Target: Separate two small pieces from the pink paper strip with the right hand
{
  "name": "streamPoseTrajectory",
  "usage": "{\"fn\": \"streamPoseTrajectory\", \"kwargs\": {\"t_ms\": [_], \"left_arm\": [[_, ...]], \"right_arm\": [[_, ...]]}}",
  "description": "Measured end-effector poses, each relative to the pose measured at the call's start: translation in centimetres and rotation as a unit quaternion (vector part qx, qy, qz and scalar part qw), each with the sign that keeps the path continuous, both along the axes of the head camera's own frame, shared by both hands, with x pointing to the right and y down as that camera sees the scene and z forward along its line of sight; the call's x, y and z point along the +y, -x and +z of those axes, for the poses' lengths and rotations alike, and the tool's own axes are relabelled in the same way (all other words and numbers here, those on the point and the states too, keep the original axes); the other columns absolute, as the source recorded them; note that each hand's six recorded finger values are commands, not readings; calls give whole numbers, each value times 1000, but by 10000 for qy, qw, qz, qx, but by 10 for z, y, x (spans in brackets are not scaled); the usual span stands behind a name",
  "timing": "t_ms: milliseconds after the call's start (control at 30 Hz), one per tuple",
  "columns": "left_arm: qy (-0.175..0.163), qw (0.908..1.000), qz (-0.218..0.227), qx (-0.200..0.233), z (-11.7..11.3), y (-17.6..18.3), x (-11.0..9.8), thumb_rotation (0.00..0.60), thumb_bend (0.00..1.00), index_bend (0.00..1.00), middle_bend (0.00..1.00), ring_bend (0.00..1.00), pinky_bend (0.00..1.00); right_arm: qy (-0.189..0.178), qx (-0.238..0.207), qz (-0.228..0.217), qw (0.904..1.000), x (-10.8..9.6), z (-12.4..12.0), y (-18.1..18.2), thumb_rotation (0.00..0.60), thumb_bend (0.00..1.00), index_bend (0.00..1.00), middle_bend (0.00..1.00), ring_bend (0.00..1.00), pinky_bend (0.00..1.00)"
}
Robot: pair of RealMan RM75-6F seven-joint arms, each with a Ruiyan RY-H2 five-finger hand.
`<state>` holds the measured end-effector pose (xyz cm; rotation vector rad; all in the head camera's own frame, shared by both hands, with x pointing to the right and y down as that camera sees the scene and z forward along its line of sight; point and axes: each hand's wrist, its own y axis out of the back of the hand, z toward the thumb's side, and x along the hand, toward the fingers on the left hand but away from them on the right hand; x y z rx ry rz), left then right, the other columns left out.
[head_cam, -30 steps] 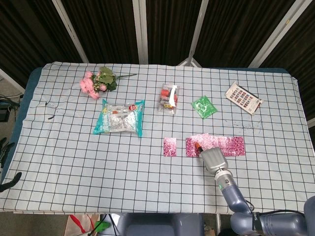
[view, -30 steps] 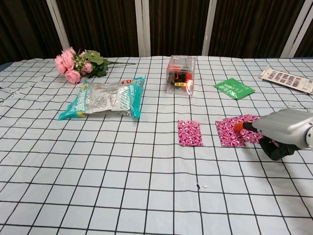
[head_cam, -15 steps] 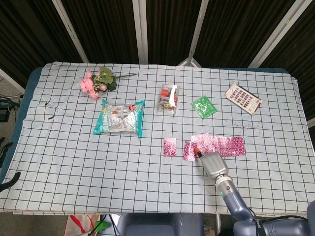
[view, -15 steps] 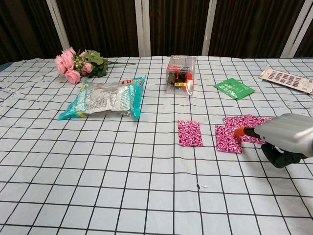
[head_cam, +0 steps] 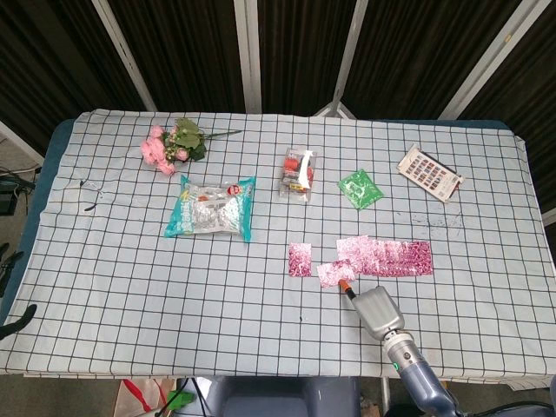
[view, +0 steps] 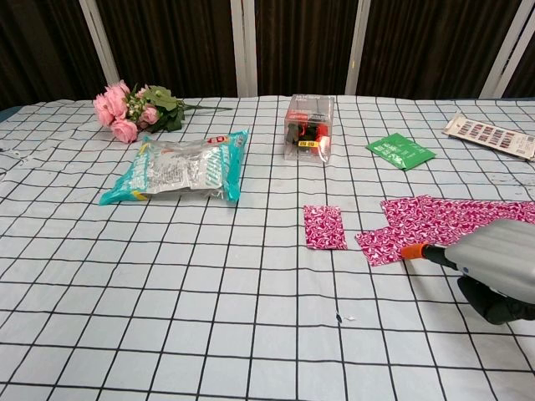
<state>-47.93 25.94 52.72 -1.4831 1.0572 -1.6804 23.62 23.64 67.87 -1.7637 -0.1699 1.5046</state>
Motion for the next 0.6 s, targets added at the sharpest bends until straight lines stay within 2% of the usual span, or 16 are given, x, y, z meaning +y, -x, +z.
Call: {"fn": "streamPoseTrajectory", "kwargs": {"t_ms": [400, 600], "left_arm": [[-1, 10000, -29, -2, -1, 1, 0, 600, 380, 145, 0, 0, 92], [-31, 10000, -41, -7, -2, 2, 0, 600, 380, 145, 0, 0, 92]], "right_arm": [[-210, -165, 88, 9996, -11, -10, 12, 600, 854, 106, 844, 827, 542], [-117, -72, 105, 9999, -13, -3, 14, 600, 854, 106, 844, 827, 541]]}}
